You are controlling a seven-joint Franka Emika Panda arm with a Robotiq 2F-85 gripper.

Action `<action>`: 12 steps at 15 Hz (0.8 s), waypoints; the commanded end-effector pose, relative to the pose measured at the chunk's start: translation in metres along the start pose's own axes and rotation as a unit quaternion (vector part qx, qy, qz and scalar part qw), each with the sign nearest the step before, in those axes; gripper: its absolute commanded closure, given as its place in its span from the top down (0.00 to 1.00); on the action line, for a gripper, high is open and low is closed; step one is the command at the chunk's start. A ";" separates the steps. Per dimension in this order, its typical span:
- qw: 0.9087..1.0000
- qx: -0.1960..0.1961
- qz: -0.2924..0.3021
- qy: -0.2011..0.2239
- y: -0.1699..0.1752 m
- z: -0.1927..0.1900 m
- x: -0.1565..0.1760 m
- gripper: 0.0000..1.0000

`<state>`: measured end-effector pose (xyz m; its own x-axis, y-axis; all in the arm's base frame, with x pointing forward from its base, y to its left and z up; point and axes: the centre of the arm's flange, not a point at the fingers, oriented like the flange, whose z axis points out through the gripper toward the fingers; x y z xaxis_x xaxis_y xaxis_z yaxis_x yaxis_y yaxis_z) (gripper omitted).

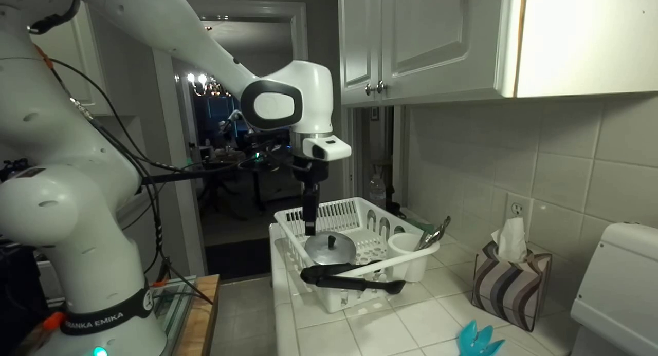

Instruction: Turn the plate rack around partially

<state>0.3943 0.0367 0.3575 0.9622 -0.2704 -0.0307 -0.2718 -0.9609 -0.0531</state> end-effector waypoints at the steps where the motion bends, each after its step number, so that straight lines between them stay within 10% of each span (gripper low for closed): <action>1: 1.000 -0.003 -0.002 0.005 0.004 0.016 -0.012 1.00; 12: 1.000 -0.002 0.011 0.028 -0.002 0.056 0.002 1.00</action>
<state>0.3890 0.0382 0.3153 0.9636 -0.2619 0.0539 -0.2579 -0.9636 -0.0710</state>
